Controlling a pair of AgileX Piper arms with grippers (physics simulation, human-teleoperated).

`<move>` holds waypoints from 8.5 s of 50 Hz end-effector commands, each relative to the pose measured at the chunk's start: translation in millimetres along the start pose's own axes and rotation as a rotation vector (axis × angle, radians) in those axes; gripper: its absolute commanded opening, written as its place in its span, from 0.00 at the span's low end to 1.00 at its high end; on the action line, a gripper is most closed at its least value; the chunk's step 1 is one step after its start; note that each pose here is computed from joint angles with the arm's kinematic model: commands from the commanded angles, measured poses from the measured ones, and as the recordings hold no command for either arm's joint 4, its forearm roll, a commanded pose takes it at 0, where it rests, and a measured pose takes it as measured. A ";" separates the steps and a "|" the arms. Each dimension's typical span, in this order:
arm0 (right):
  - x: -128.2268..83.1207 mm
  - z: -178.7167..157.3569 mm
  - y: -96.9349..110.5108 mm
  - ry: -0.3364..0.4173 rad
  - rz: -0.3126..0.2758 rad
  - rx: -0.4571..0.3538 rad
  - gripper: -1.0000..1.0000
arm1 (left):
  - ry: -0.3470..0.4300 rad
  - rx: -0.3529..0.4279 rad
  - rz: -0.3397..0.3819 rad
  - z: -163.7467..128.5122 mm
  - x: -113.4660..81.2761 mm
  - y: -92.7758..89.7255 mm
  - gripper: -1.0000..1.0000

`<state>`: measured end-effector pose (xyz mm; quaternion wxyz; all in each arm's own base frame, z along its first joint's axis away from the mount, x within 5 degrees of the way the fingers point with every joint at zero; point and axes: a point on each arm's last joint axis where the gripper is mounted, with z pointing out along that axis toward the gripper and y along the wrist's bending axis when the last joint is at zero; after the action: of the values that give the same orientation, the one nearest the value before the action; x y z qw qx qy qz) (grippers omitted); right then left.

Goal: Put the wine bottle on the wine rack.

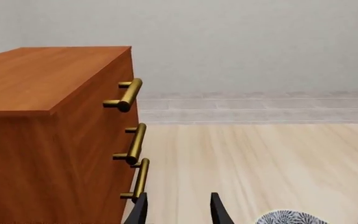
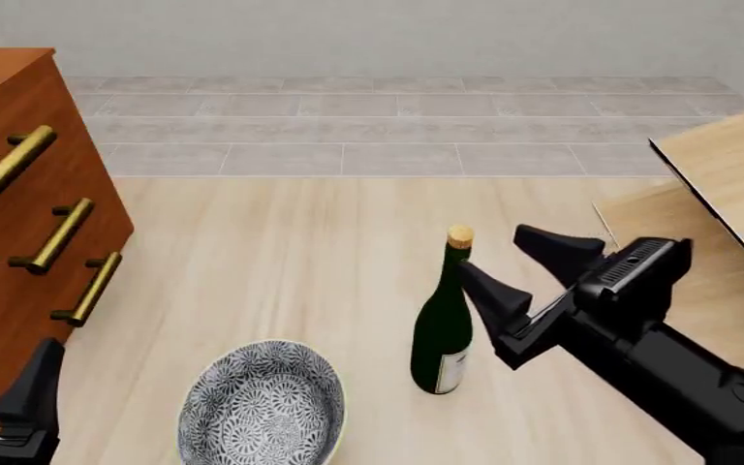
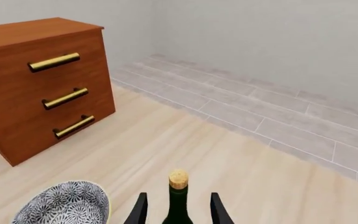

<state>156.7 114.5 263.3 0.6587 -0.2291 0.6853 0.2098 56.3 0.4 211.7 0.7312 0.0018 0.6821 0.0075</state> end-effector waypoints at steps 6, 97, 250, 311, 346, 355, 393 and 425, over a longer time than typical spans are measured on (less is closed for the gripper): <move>6.5 12.0 1.2 0.007 0.007 -0.005 1.00 | 0.002 -0.010 -0.005 0.0 0.2 0.5 1.00; 25.4 44.7 -0.1 0.022 0.028 0.002 0.00 | -0.003 -0.032 -0.006 0.0 -0.3 1.8 1.00; -174.9 -60.9 -91.6 -0.182 0.112 0.555 0.00 | -0.026 0.004 -0.037 0.0 -2.4 -0.2 1.00; -214.1 -96.6 -135.3 -0.246 0.270 0.868 0.00 | -0.013 0.012 -0.047 0.0 -1.2 -0.6 1.00; -204.4 -100.3 -165.2 -0.188 0.367 0.994 0.00 | -0.007 0.028 -0.054 0.0 -0.7 -1.6 1.00; -198.4 -102.8 -172.1 -0.181 0.385 1.026 0.00 | -0.007 0.030 -0.049 0.0 -0.6 -1.7 1.00; -169.0 -106.3 -190.4 -0.144 0.422 1.099 0.00 | 0.007 0.037 -0.047 0.0 0.6 -2.1 1.00; -150.1 -112.8 -218.0 -0.139 0.458 1.185 0.00 | 0.005 0.042 -0.038 0.0 0.5 -2.4 1.00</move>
<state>192.7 -110.3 437.3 0.6752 0.3322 0.6579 -0.0293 56.3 -1.9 211.2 0.7294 0.0031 0.6837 -0.0210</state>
